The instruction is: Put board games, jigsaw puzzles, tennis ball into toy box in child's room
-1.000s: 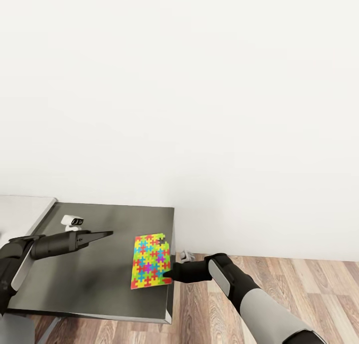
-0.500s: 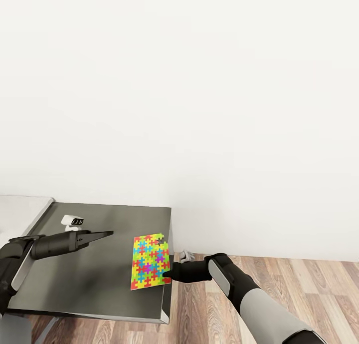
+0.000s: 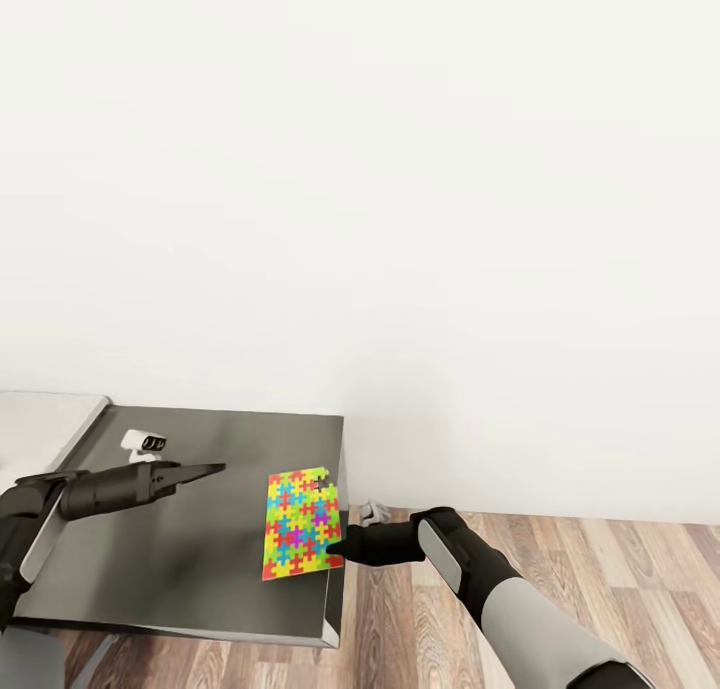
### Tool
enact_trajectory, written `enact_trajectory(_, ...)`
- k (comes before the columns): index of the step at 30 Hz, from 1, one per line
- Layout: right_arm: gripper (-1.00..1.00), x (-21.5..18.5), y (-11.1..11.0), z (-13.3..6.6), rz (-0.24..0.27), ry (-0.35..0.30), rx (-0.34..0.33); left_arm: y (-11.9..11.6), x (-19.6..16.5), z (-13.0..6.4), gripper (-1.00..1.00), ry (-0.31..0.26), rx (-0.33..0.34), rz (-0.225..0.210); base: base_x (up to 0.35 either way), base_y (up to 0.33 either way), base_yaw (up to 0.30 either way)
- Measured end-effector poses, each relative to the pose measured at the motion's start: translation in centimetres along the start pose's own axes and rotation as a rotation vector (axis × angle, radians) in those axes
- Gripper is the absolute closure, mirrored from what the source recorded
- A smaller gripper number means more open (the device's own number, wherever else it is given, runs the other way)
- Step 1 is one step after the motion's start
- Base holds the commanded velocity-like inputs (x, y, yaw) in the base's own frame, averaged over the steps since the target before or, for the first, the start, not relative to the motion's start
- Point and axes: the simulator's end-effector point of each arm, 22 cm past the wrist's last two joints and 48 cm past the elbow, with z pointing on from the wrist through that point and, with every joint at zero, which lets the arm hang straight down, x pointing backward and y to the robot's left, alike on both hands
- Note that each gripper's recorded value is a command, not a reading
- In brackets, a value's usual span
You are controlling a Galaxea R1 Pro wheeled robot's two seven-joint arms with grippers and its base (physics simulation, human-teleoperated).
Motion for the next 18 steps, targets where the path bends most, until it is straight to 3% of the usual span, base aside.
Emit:
enact_trajectory(6, 1.0, -0.1, 0.8, -0.3, -0.008, -0.007, -0.005, -0.6, -0.1, -0.2, -1.0, -0.001, -0.001, -0.006, 0.0, 0.0, 0.0)
enact_trajectory(12, 1.0, -2.0, 3.4, -1.1, -0.075, -0.048, -0.033, -1.1, -0.2, -0.3, -1.0, -0.001, -0.002, -0.007, 0.0, 0.0, 0.0)
enact_trajectory(18, 1.0, -2.3, 4.2, -1.6, -0.075, -0.061, -0.043, -1.6, -0.2, -0.4, -1.0, 0.0, -0.003, -0.007, 0.0, 0.0, 0.0)
